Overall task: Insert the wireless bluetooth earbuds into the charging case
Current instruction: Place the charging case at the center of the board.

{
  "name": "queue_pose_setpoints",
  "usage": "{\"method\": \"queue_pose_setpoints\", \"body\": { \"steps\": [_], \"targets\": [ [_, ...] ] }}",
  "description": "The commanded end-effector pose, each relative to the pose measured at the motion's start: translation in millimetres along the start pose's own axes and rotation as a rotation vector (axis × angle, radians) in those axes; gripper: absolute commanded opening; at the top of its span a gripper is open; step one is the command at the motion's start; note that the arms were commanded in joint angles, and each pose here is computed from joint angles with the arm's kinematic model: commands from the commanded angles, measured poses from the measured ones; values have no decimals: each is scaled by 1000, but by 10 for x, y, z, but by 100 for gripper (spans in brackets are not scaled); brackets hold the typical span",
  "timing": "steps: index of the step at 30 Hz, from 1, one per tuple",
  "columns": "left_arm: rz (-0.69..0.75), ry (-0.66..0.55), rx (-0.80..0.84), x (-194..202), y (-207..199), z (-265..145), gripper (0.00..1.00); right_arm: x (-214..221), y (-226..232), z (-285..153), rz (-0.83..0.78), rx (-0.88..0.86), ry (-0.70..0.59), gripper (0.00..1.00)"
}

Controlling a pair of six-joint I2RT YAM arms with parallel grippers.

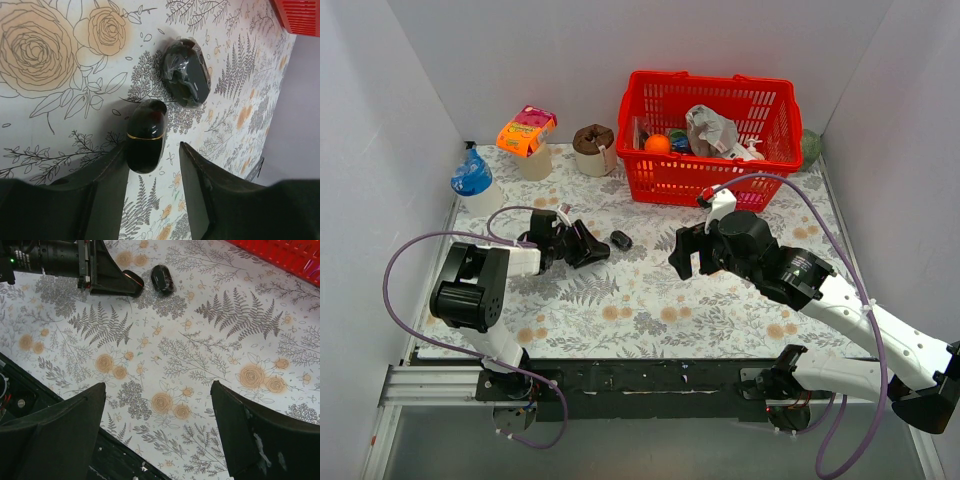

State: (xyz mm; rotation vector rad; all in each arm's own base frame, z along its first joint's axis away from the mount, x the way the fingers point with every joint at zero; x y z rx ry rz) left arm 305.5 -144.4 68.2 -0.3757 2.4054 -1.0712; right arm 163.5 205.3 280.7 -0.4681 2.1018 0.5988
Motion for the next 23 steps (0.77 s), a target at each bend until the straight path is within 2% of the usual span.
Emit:
{"method": "queue_pose_setpoints", "body": {
  "steps": [1,5,8,9,10,11,12,13,16,20,23],
  "targets": [
    [-26,41,-125,57,159,-35,45,-68,-46,-75,4,29,-36,93],
    [-37,8,-246,14,174,-254,50,-33,-63,-100,10,32,-32,94],
    [-26,-100,-347,-60,90,-561,52,19,-95,-79,8,41,-33,94],
    [-14,-159,-347,-98,-13,-711,56,29,-104,-64,9,47,-35,94],
    [-40,-241,-393,-154,-5,-800,61,78,-123,-38,7,54,-26,95],
    [-66,-296,-411,-189,-25,-872,88,98,-140,-23,7,62,-26,95],
    [-89,-385,-428,-237,-68,-998,98,123,-150,-11,4,65,-26,95],
    [-186,-473,-478,-270,-7,-1053,98,172,-164,23,-1,65,-23,96],
    [-223,-514,-466,-266,-72,-1148,98,216,-175,59,0,63,-28,96],
    [-89,-425,-346,-186,-253,-1185,98,275,-196,95,9,66,-38,96],
    [-11,-495,-278,-199,-352,-1317,98,249,-206,88,16,70,-62,96]
  ]
}}
Point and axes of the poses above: each gripper's point midway between its finger pads, its own z axis out along the fingers, its own y axis along the line the jaws close on, x = y × z, the point moved 6 cm from there along -z, back along the fingers, and after that the axes turned 1 degree about z, right-handed, at the moved point
